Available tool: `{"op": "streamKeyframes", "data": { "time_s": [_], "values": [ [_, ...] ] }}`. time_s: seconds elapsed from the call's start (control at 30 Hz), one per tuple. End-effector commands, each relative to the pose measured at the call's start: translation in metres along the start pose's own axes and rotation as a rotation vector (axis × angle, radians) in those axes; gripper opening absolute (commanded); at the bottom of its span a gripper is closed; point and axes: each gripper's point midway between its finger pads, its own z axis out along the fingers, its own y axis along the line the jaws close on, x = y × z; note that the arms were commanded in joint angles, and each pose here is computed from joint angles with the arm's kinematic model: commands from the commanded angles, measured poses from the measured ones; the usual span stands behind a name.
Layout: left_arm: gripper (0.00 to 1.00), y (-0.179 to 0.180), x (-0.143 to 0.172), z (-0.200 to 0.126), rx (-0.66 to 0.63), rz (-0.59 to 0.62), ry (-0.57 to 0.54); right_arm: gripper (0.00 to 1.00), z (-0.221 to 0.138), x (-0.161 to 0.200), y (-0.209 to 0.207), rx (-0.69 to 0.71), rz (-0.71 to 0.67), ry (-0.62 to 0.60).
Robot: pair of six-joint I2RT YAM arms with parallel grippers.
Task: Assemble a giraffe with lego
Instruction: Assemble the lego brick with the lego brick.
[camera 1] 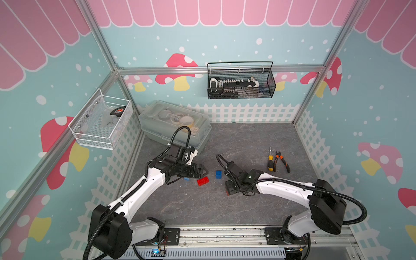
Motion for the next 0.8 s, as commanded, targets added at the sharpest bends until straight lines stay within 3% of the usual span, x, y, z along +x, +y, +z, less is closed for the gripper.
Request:
{"op": "streamKeyframes", "data": {
  "time_s": [0.0, 0.77],
  "values": [
    [0.99, 0.000, 0.002, 0.002, -0.003, 0.008, 0.004, 0.48, -0.009, -0.002, -0.005, 0.012, 0.002, -0.013],
    [0.98, 0.001, 0.003, 0.002, -0.008, 0.008, 0.007, 0.48, 0.013, 0.021, -0.010, 0.017, 0.016, 0.041]
  ]
}}
